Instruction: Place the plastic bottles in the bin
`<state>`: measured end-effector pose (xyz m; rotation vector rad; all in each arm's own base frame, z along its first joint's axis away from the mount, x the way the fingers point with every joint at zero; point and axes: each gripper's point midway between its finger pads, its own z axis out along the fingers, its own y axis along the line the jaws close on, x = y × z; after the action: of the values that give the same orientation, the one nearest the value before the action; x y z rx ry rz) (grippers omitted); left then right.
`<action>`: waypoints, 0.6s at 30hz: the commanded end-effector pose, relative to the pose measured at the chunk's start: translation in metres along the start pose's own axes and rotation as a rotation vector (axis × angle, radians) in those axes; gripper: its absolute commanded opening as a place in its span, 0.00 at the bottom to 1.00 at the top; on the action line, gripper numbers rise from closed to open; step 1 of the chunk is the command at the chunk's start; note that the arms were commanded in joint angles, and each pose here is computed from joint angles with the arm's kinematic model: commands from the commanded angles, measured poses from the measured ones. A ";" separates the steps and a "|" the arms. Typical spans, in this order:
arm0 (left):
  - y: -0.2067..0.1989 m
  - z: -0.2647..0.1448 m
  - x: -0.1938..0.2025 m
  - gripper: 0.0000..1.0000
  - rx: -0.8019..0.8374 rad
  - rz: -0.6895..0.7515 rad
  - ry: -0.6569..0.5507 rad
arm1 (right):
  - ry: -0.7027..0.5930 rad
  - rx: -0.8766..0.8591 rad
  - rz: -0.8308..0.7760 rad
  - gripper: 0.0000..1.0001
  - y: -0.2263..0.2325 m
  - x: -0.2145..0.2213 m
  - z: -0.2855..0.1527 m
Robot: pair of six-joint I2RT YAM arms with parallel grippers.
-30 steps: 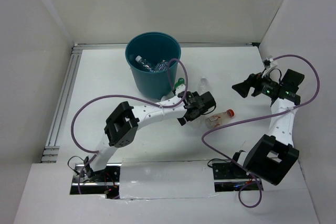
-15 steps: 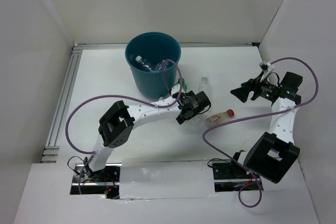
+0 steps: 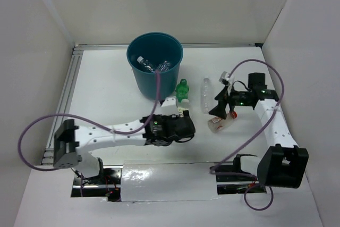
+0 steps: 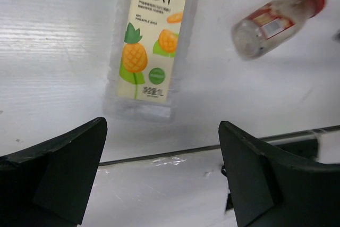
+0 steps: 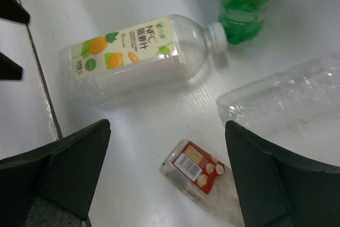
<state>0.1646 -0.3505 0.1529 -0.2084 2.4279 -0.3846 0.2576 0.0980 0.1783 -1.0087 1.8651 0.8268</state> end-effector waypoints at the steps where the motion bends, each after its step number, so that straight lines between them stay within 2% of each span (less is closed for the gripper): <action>1: 0.019 -0.016 -0.027 0.99 0.016 0.028 -0.079 | 0.036 0.079 -0.081 0.95 -0.004 -0.020 0.023; 3: 0.036 -0.024 -0.027 0.99 0.008 0.021 -0.077 | 0.055 0.044 -0.028 0.95 0.011 -0.023 0.040; 6: 0.058 -0.026 -0.027 0.99 0.007 0.043 -0.098 | 0.040 0.094 0.078 0.95 0.002 -0.029 0.047; 7: 0.050 -0.025 -0.031 0.99 0.048 0.048 -0.125 | 0.030 0.099 0.093 0.95 -0.001 -0.031 0.050; 10: 0.050 -0.015 -0.034 0.99 0.080 0.213 -0.175 | 0.009 0.148 0.165 0.92 -0.016 -0.030 0.042; 11: 0.037 -0.017 -0.042 0.99 0.119 0.223 -0.217 | 0.006 0.158 0.180 0.89 -0.018 -0.030 0.040; 14: 0.027 -0.013 -0.052 0.99 0.137 0.393 -0.279 | 0.016 0.182 0.233 0.81 -0.026 -0.023 0.030; 15: 0.026 -0.007 -0.058 0.99 0.131 0.501 -0.296 | 0.016 0.184 0.240 0.80 -0.027 -0.021 0.027; 16: 0.013 -0.008 -0.068 0.99 0.174 0.514 -0.332 | 0.006 0.203 0.247 0.77 -0.033 -0.022 0.020; 18: 0.008 0.002 -0.077 0.99 0.213 0.591 -0.329 | 0.004 0.191 0.277 0.74 -0.031 -0.017 0.014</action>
<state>0.1939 -0.3056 0.1684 0.3134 2.1569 -0.3041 0.2952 0.1074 0.1756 -0.6878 2.0757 0.7621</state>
